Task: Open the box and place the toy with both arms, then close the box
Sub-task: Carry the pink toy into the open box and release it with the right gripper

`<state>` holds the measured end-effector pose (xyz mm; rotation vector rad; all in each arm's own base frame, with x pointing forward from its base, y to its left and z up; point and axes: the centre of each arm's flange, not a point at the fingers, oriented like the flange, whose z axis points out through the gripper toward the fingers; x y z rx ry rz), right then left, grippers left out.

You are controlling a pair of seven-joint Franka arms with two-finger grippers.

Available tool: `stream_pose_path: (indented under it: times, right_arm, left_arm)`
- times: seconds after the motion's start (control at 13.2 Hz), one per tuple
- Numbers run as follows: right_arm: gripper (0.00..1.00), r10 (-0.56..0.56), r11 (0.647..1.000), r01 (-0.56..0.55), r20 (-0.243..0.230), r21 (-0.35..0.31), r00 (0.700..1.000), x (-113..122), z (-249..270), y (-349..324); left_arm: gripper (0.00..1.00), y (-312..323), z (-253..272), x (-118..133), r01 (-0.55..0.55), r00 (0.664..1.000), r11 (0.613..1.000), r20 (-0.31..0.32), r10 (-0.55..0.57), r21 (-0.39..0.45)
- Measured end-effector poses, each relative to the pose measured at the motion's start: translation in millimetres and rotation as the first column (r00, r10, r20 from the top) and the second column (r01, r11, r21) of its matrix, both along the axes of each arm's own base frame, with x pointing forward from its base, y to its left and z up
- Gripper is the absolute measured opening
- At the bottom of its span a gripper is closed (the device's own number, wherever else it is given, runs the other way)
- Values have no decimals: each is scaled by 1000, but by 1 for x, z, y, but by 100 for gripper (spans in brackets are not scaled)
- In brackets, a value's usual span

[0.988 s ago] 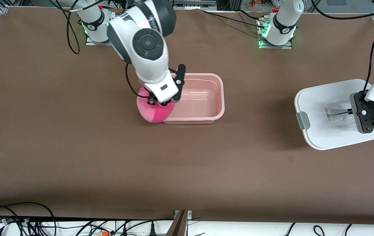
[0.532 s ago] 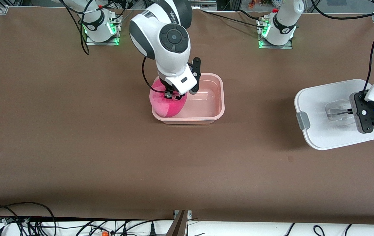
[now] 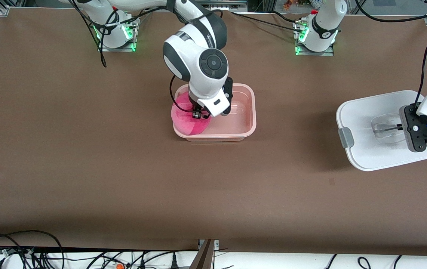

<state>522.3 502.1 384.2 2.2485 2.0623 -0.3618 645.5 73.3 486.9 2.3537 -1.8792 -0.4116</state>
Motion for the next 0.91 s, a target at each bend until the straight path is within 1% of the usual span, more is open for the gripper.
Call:
stream_pose_path:
  times: [0.15, 0.38, 0.46, 0.61, 0.68, 0.76, 0.91]
  right_arm:
    - [8, -4, 999, 4, 13, -35, 1000, -7, -19, 10]
    - [8, -10, 997, 14, 51, -75, 999, -19, -55, 31]
    - [15, -9, 997, 14, 60, -76, 998, -20, -64, 35]
    - [36, -27, 997, 32, 80, -67, 996, -18, -72, 38]
    - [45, -45, 997, 51, 93, -58, 995, -17, -70, 39]
    - [57, -71, 996, 76, 113, -41, 991, -16, -68, 42]
    - [80, -148, 989, 146, 172, 24, 974, -19, -62, 57]
  left_arm:
    - [7, 0, 0, 0, 0, 1000, 1000, 0, 0, 0]
    - [7, 0, 0, 0, 0, 1000, 1000, 0, 0, 0]
    - [7, 0, 0, 0, 0, 1000, 1000, 0, 0, 0]
    - [7, 0, 0, 0, 0, 1000, 1000, 0, 0, 0]
    - [7, 0, 0, 0, 0, 1000, 1000, 0, 0, 0]
    - [7, 0, 0, 0, 0, 1000, 1000, 0, 0, 0]
    - [7, 0, 0, 0, 0, 1000, 1000, 0, 0, 0]
